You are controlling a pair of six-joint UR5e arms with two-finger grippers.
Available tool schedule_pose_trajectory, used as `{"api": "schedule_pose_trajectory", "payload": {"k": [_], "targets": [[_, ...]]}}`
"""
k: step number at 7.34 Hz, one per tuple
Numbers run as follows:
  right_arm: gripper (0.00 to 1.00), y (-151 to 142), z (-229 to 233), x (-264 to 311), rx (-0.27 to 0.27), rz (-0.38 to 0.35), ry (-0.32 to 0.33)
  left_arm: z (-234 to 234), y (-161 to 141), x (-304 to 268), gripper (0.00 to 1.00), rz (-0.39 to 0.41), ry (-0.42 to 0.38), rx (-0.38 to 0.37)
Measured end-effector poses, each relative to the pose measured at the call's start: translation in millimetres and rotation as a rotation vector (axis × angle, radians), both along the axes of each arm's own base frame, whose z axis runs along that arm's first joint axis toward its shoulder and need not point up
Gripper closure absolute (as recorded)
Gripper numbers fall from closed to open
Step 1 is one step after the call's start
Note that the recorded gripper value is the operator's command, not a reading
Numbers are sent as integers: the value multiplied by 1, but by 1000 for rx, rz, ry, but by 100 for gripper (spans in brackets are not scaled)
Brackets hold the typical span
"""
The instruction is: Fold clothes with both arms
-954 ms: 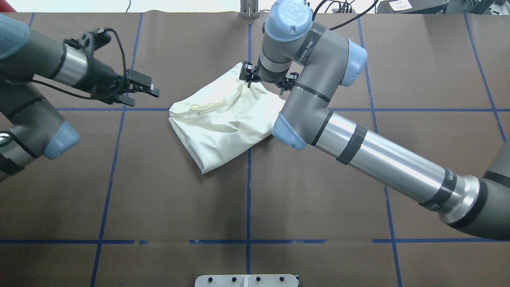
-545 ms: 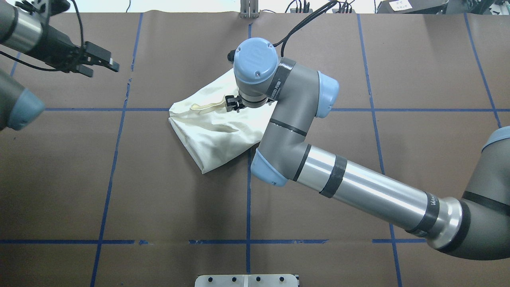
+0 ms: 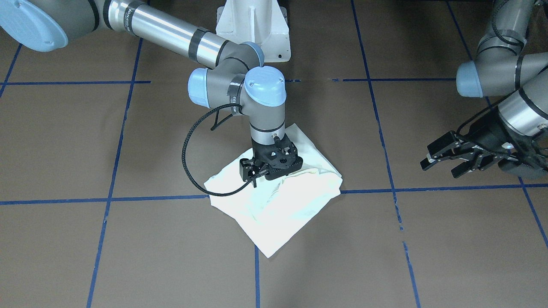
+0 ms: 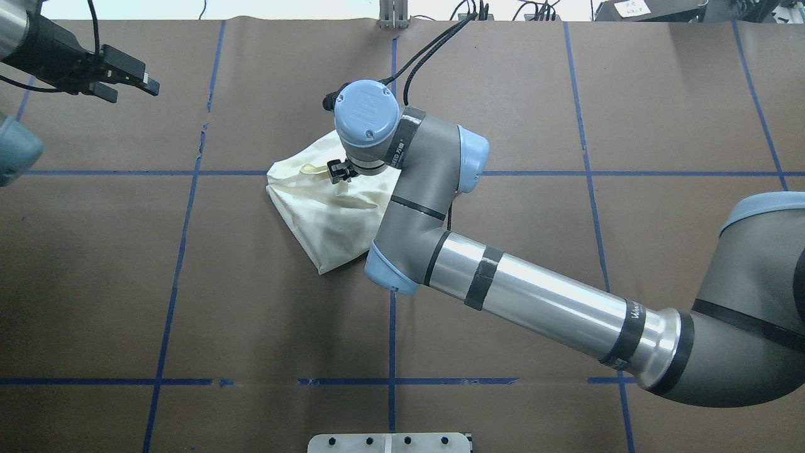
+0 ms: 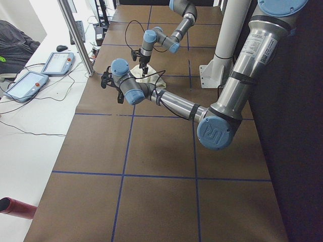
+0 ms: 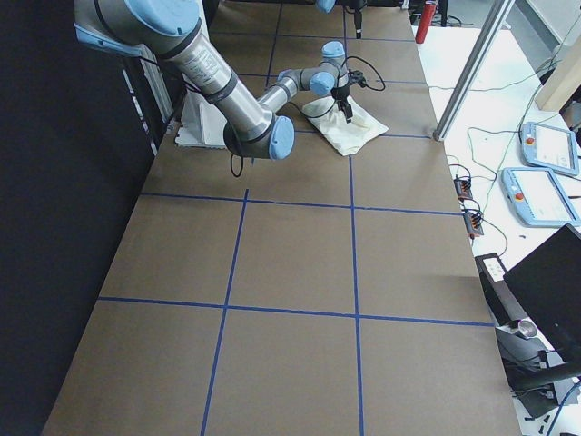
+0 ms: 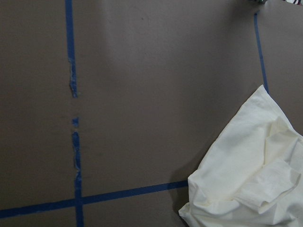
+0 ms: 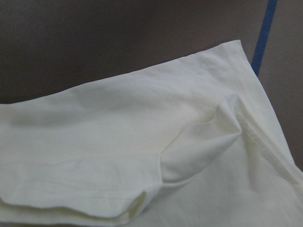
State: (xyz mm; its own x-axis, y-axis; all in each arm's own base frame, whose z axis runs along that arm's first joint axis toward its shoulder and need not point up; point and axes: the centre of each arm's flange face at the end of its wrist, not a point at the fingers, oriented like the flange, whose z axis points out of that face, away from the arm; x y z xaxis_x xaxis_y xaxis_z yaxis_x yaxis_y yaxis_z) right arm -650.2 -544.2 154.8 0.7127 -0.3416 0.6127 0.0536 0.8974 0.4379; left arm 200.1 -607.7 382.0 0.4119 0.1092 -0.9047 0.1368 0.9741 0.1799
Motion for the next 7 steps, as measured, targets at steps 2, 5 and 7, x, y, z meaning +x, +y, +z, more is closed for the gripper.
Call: {"api": "schedule_pose_trajectory", "payload": {"k": [2, 5, 7], "targets": [[0, -5, -1, -13, -6, -5, 15, 3, -2, -4, 0, -5, -4, -7], [0, -26, -12, -41, 49, 22, -26, 6, -5, -9, 0, -15, -7, -13], [0, -36, -27, -50, 98, 54, -65, 7, -7, -15, 0, -25, -7, -14]]}}
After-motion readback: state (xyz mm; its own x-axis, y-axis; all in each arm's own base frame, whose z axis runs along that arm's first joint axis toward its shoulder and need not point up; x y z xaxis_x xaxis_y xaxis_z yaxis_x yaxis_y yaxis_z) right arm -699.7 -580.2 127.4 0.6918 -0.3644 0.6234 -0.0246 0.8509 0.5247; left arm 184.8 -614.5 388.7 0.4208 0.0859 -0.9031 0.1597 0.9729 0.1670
